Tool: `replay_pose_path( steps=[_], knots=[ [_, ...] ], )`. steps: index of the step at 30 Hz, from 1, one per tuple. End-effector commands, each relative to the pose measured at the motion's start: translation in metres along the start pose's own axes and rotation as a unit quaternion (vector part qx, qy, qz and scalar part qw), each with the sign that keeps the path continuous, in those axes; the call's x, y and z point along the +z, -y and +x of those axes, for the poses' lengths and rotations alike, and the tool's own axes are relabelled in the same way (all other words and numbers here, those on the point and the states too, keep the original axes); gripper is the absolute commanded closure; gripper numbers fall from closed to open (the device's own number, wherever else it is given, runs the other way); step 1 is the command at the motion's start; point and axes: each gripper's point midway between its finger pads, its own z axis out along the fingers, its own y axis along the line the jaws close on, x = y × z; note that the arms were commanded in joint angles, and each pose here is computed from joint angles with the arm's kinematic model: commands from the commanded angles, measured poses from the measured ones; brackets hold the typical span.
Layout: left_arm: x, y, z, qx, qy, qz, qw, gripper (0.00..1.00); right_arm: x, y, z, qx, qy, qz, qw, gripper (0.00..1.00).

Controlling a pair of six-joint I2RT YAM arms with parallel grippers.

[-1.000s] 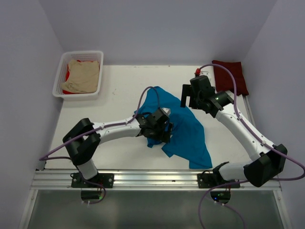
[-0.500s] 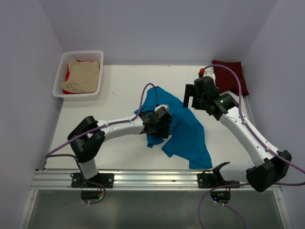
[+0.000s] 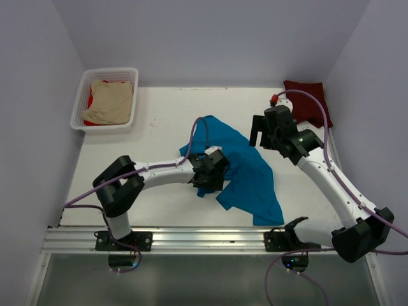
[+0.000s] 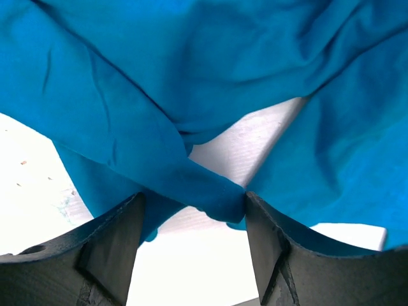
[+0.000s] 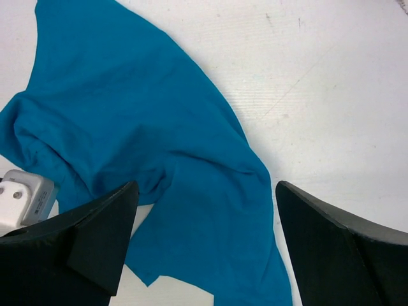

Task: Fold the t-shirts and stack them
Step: Flatten the tshirt out

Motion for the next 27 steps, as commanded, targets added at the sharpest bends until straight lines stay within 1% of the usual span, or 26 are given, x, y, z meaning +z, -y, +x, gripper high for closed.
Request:
replay_pose_path(
  steps=[1,4,8,9,11,12,14,17,18,19,20,21,23,26,27],
  knots=[
    [0.006,-0.001,-0.012,-0.009,0.029,-0.014,0.999,0.33,-0.011,0.003,-0.015,0.007,0.033,-0.006,0.999,0.09],
    [0.004,-0.002,-0.020,-0.010,0.047,-0.021,0.999,0.36,-0.012,0.003,-0.015,0.007,0.035,-0.009,0.999,0.12],
    [0.004,-0.004,-0.025,-0.012,0.061,-0.028,0.998,0.47,-0.012,0.004,-0.012,0.005,0.035,-0.010,0.999,0.17],
    [0.004,-0.004,-0.026,-0.014,0.064,-0.028,0.997,0.55,-0.013,0.004,-0.013,0.006,0.036,-0.012,0.999,0.18],
    [0.001,-0.004,-0.028,-0.015,0.069,-0.025,0.997,0.63,-0.014,0.004,-0.013,0.007,0.038,-0.012,0.999,0.19],
    [-0.001,-0.004,-0.029,-0.017,0.073,-0.024,0.997,0.71,-0.014,0.005,-0.013,0.006,0.037,-0.012,0.999,0.19],
    [-0.004,-0.005,-0.031,-0.020,0.079,-0.023,0.996,0.79,-0.014,0.004,-0.013,0.006,0.038,-0.013,0.999,0.20],
    [-0.010,-0.005,-0.032,-0.021,0.082,-0.020,0.996,0.80,-0.014,0.004,-0.012,0.006,0.037,-0.014,0.999,0.20],
    [-0.012,-0.005,-0.032,-0.021,0.082,-0.018,0.996,0.87,-0.013,0.004,-0.012,0.005,0.037,-0.014,0.999,0.20],
    [-0.013,-0.005,-0.032,-0.021,0.081,-0.017,0.996,0.92,-0.013,0.003,-0.012,0.005,0.036,-0.016,0.999,0.20],
    [-0.016,-0.004,-0.032,-0.021,0.082,-0.015,0.996,1.00,-0.012,0.004,-0.010,0.004,0.034,-0.015,0.999,0.20],
    [-0.020,-0.005,-0.031,-0.019,0.078,-0.017,0.997,1.00,-0.011,0.004,-0.009,0.003,0.032,-0.014,0.999,0.20],
    [-0.042,-0.001,-0.042,-0.021,0.097,-0.001,0.995,1.00,-0.008,0.005,-0.005,0.001,0.026,-0.010,1.000,0.20],
    [-0.093,-0.004,-0.067,-0.035,0.156,0.008,0.987,1.00,-0.002,0.005,0.008,-0.004,0.007,-0.011,1.000,0.16],
    [-0.108,-0.013,-0.075,-0.038,0.178,-0.008,0.983,1.00,0.001,0.003,0.012,-0.005,-0.001,-0.016,1.000,0.15]
  ],
)
